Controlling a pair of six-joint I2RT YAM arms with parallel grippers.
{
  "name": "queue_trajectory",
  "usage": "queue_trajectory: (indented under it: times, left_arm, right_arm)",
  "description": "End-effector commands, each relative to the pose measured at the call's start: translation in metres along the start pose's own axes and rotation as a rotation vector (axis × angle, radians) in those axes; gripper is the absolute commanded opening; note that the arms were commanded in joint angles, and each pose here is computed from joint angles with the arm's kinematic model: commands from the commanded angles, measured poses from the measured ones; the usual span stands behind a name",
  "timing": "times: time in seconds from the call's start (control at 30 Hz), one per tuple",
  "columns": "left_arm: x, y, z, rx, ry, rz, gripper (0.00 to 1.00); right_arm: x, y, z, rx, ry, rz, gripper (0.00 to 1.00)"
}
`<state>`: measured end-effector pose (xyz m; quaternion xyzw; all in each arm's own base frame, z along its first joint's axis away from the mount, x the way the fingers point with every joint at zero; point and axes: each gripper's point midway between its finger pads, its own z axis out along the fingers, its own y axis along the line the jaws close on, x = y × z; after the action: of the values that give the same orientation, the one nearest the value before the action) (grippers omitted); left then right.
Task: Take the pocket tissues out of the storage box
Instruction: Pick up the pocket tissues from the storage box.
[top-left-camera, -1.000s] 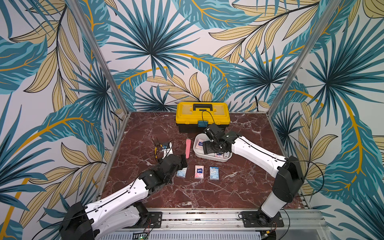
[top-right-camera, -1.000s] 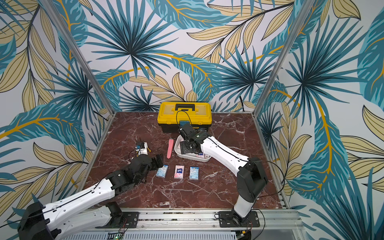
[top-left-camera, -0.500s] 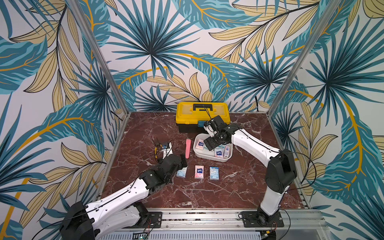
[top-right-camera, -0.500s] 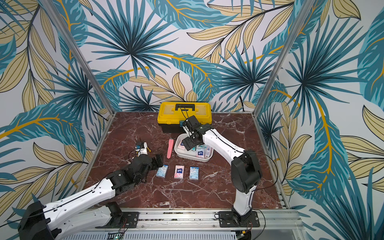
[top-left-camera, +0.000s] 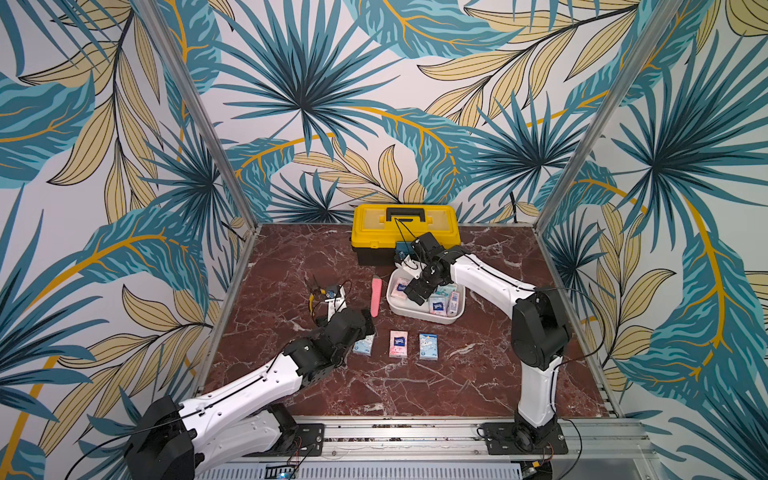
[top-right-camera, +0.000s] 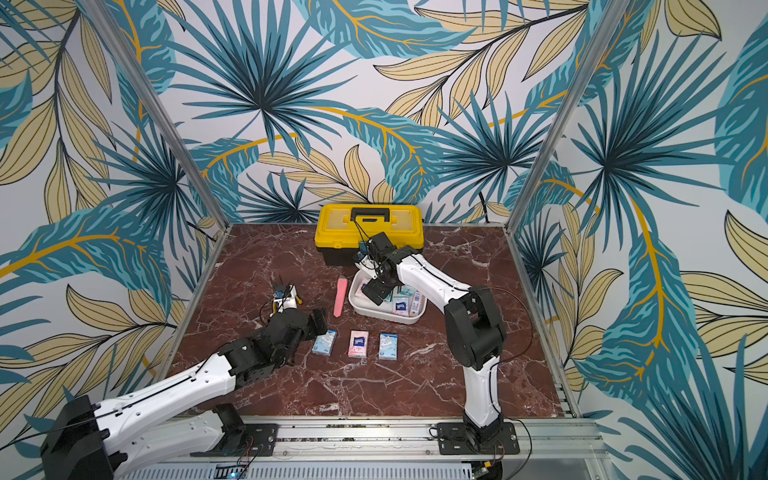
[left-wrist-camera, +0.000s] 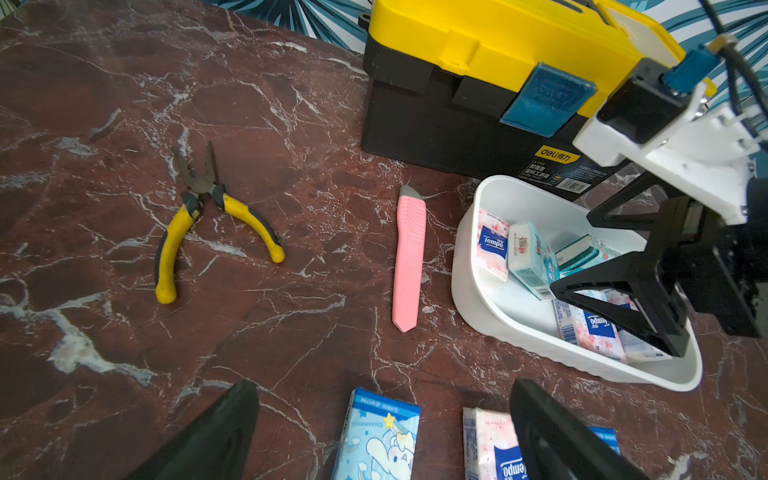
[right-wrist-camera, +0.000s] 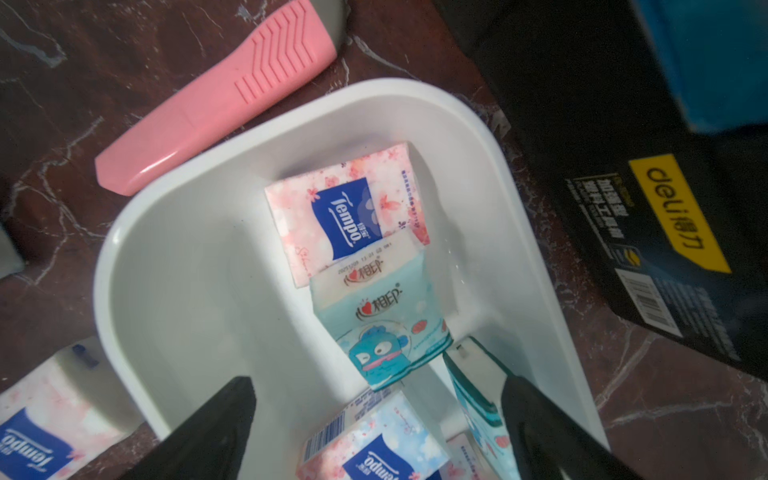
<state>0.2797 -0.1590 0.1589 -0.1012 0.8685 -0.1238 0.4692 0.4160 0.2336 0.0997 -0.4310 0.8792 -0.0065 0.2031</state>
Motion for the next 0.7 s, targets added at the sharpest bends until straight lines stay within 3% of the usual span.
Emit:
queue_trajectory:
  times: [0.0, 0.37, 0.67]
  left_arm:
    - [-0.012, -0.004, -0.001, 0.0, -0.032, -0.027, 1.0]
    - [-0.013, -0.008, 0.005, -0.013, -0.022, -0.012, 1.0]
    - [-0.014, -0.011, 0.009, -0.011, -0.018, -0.006, 1.0]
  right_arm:
    - [-0.001, 0.0, 0.011, -0.011, 0.013, -0.061, 0.95]
    - [-0.003, 0.001, 0.037, -0.046, 0.053, -0.104, 0.83]
    - [-0.005, 0.006, 0.049, -0.076, 0.055, -0.089, 0.67]
